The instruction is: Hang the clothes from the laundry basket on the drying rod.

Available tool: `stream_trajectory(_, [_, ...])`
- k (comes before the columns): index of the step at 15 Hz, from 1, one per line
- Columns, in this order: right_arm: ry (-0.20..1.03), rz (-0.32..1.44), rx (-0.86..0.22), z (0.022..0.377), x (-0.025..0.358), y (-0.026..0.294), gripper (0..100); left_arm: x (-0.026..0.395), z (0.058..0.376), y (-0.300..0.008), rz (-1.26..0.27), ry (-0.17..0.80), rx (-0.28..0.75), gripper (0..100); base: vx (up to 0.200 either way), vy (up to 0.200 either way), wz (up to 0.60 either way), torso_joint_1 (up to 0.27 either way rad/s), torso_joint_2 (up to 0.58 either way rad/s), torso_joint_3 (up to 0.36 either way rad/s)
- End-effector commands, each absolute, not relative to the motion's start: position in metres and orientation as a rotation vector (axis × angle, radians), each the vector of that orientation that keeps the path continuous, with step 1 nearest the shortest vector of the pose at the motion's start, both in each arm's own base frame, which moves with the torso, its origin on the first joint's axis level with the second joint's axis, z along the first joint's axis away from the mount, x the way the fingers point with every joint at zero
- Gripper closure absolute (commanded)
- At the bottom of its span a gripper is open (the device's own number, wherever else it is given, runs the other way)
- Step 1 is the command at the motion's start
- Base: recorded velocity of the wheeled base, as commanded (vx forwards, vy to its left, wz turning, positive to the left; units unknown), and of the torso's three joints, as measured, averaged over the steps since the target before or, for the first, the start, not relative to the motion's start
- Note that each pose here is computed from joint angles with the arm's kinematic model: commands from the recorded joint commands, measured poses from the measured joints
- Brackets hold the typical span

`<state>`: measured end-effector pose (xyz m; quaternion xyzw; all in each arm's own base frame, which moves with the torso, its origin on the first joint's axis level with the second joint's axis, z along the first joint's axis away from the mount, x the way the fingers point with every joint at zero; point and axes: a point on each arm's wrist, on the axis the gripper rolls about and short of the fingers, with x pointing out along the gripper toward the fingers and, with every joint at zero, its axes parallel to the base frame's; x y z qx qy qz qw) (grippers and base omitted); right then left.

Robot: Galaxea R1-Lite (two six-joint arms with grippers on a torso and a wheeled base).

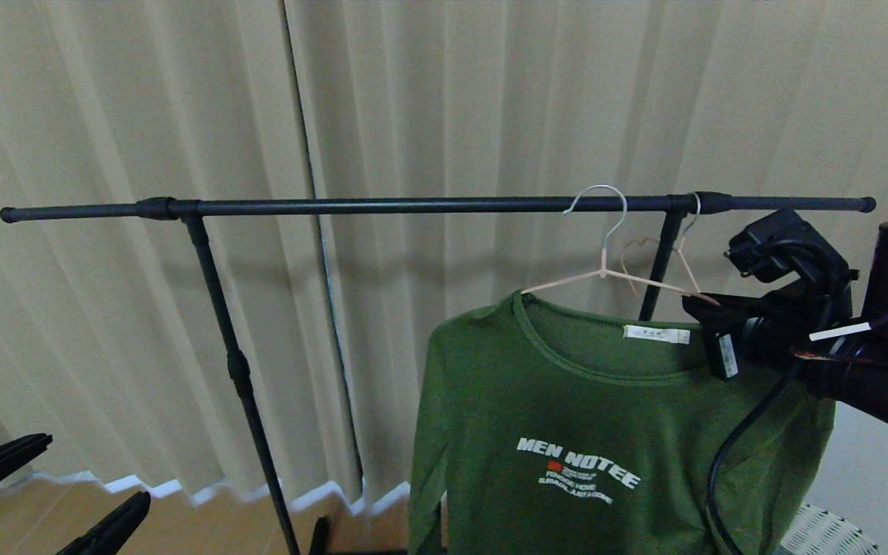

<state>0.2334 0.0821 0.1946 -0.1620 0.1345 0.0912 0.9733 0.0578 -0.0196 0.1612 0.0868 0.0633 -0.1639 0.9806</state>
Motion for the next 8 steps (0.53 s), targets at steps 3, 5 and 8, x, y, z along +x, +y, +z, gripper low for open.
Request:
stream_trajectory(3, [0.276, 0.186, -0.328, 0.1934, 0.2330, 0.0821, 100, 0.0580, 0.1605, -0.0197, -0.330, 0.131, 0.176, 0, 0.200, 0.000, 0.00, 0.002, 0.00, 0.001])
stream_trajectory(5, [0.277, 0.187, -0.329, 0.1931, 0.2341, 0.0825, 100, 0.0580, 0.1601, -0.0197, -0.330, 0.132, 0.177, 0, 0.200, 0.000, 0.00, 0.002, 0.00, 0.005])
stream_trajectory(8, [0.284, 0.189, -0.331, 0.1911, 0.2380, 0.0840, 100, 0.0575, 0.1598, -0.0195, -0.331, 0.130, 0.179, 0, 0.200, 0.000, 0.00, -0.004, 0.00, 0.001])
